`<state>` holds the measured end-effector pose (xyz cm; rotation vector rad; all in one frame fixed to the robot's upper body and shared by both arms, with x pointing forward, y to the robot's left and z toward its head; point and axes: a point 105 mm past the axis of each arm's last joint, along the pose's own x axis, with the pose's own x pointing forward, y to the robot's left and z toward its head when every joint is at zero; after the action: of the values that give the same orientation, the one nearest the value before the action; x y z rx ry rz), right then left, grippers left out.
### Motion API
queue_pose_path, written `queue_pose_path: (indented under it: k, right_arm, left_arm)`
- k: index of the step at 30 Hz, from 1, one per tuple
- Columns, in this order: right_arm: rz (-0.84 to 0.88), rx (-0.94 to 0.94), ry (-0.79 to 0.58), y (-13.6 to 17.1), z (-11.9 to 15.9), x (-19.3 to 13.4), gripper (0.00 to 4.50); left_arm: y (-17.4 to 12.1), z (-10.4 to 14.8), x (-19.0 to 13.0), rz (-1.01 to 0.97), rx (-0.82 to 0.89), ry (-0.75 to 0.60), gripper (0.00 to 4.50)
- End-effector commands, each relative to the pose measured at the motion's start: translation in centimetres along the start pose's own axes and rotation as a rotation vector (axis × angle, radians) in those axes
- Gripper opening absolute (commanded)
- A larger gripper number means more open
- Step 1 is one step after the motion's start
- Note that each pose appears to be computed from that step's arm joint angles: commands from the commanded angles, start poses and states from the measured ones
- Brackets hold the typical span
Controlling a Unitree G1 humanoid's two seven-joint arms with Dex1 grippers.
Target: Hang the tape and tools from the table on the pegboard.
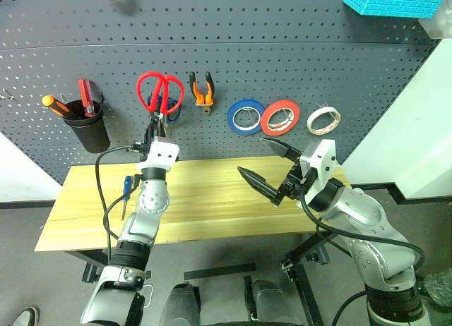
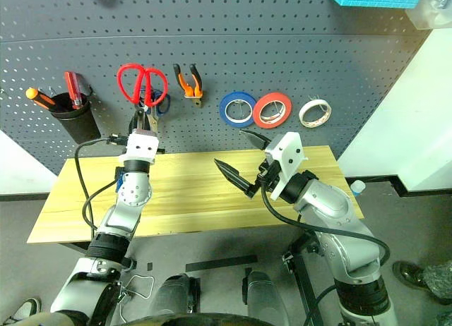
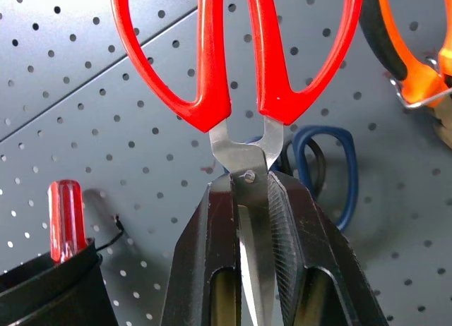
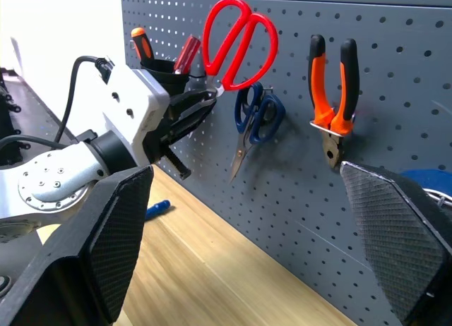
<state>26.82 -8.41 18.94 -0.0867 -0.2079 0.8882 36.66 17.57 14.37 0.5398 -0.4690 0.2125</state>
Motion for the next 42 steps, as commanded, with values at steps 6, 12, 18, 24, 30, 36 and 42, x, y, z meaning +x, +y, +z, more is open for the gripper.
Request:
queue_pose_path:
  k: [6,12,18,24,30,36,42]
  right_arm:
    - [0.002,-0.03,-0.016,0.1,0.7,0.1,4.5]
    - [0.002,-0.033,-0.012,0.0,0.7,0.1,4.5]
    - [0.002,-0.032,-0.01,0.0,0.6,0.2,4.5]
    - [-0.002,-0.033,-0.007,0.0,0.6,0.2,4.5]
    - [-0.006,-0.035,-0.007,-0.1,0.6,0.3,4.5]
    - [-0.006,-0.034,-0.006,-0.1,0.5,0.3,4.5]
    - [-0.004,-0.032,-0.004,-0.1,0.4,0.5,4.5]
  left_arm:
    - [-0.4,-1.4,-0.8,-0.002,-0.004,0.033,0.24]
    - [-0.6,-2.1,-0.5,-0.005,-0.011,0.054,0.24]
    - [-1.1,-2.3,0.3,-0.008,-0.029,0.071,0.24]
    - [-1.5,-2.9,0.9,-0.011,-0.038,0.096,0.24]
    - [-1.5,-3.3,1.2,-0.007,-0.042,0.107,0.24]
    - [-1.9,-3.8,1.9,-0.001,-0.048,0.137,0.24]
    - [-2.5,-4.8,3.3,0.003,-0.042,0.209,0.24]
